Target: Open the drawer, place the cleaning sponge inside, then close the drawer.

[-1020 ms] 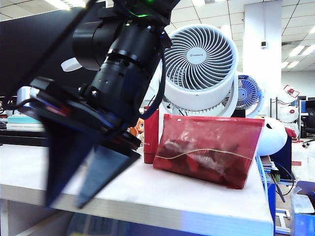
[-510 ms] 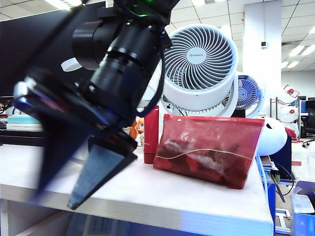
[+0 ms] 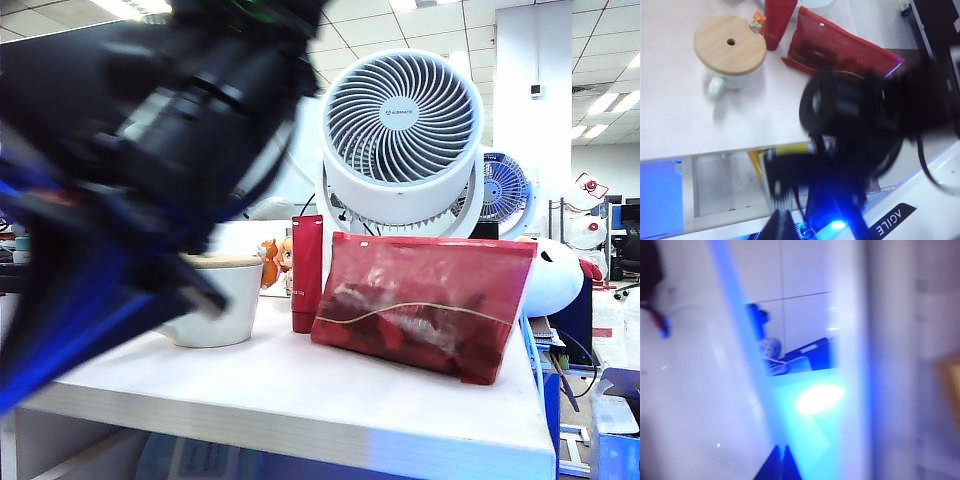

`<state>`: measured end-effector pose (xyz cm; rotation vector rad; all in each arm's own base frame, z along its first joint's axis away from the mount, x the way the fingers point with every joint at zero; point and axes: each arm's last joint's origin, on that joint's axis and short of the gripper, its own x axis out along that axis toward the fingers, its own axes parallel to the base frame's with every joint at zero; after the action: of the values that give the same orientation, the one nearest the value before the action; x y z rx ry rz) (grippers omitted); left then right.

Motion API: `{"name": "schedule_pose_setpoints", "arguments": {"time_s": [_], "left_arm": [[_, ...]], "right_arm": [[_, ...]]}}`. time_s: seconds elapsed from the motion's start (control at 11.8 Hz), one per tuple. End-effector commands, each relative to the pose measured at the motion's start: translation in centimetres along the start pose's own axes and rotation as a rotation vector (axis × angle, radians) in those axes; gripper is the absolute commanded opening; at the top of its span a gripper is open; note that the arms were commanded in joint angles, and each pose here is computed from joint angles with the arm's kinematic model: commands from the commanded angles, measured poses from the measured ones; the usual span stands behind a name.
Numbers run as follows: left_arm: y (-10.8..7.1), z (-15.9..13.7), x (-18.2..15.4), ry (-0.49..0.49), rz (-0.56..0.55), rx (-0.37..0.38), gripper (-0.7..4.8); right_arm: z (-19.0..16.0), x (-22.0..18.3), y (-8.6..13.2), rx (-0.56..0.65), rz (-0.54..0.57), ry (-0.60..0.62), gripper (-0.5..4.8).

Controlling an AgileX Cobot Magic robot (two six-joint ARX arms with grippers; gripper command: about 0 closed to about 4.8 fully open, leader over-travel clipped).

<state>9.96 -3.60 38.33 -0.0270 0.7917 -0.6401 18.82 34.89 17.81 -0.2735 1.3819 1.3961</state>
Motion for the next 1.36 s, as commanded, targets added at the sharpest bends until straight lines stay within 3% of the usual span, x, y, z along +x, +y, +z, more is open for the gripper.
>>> {"name": "schedule_pose_setpoints", "arguments": {"time_s": [0.08, 0.42, 1.36], "left_arm": [[0.0, 0.1, -0.1, -0.013, -0.002, 0.009, -0.03], [0.0, 0.1, -0.1, -0.013, -0.002, 0.009, -0.03], [-0.1, -0.1, -0.1, 0.004, -0.003, 0.0, -0.03]], "right_arm": [[0.3, 0.8, 2.0, -0.057, 0.009, -0.006, -0.02], [0.7, 2.8, 3.6, -0.108, -0.131, -0.039, -0.02], [0.1, 5.7, 1.4, -0.021, -0.186, 0.037, -0.02]]}}
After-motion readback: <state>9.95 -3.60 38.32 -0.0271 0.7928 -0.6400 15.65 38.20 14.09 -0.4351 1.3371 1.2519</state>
